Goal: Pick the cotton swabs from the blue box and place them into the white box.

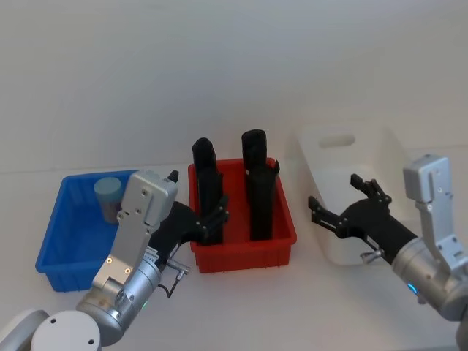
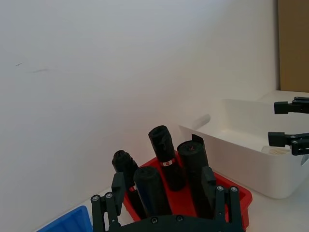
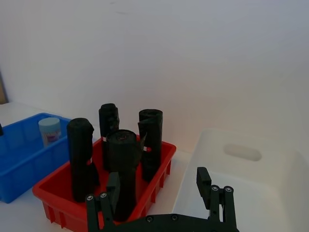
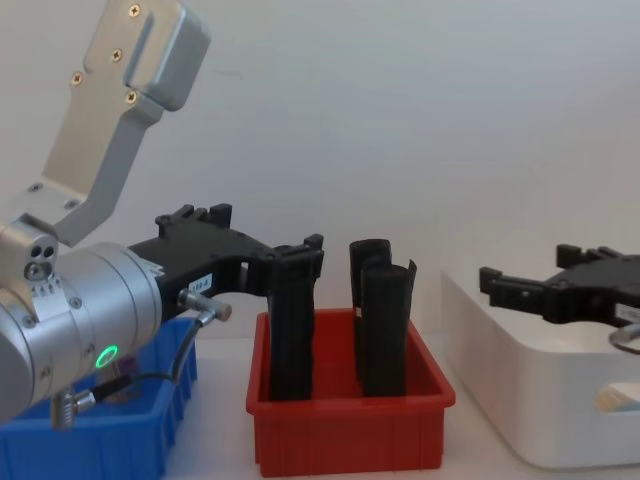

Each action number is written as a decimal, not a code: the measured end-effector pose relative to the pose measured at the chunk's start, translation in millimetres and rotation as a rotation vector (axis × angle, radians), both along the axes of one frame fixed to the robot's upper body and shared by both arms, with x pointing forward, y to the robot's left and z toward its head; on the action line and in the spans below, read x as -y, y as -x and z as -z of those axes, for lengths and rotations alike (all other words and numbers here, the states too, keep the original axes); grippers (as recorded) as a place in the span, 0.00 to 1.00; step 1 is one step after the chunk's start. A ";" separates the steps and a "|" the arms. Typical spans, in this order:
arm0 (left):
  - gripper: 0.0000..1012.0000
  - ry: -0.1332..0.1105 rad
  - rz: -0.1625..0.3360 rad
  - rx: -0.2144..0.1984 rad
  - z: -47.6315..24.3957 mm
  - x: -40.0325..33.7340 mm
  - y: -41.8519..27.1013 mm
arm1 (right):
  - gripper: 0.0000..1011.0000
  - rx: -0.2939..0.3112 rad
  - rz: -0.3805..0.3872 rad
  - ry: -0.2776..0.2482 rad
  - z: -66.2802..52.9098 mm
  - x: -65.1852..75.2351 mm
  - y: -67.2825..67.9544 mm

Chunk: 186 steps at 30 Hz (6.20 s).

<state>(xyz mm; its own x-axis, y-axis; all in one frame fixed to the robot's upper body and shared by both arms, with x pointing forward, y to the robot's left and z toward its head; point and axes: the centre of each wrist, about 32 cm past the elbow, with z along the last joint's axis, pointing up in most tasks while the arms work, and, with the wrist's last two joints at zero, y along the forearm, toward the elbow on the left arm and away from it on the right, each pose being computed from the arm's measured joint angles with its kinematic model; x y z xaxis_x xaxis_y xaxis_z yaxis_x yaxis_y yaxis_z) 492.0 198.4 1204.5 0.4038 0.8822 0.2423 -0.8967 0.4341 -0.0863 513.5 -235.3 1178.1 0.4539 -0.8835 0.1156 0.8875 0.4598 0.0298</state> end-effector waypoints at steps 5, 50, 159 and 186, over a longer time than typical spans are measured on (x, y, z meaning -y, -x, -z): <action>0.99 0.000 0.000 0.000 0.1 0.0 0.0 | 0.99 -0.003 -0.032 0.006 1.8 -2.9 -15.4; 0.99 0.000 0.000 0.000 0.1 0.0 0.0 | 0.85 -0.099 -0.259 0.066 19.6 -54.7 -134.1; 0.99 0.000 0.000 0.000 0.1 0.0 0.0 | 0.99 -0.041 0.138 -0.083 -33.5 19.2 -31.5; 0.99 0.000 0.000 0.000 0.0 0.0 0.0 | 0.99 -0.020 0.130 -0.090 -35.0 19.1 -27.7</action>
<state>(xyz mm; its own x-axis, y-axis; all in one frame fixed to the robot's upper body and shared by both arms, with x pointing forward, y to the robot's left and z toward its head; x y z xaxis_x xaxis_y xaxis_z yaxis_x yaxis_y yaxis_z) 492.0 198.4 1204.4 0.4040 0.8821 0.2425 -0.8967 0.4343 -0.0860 541.2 -254.4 1213.2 0.3362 -0.9415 0.0251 0.9403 0.3371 0.0478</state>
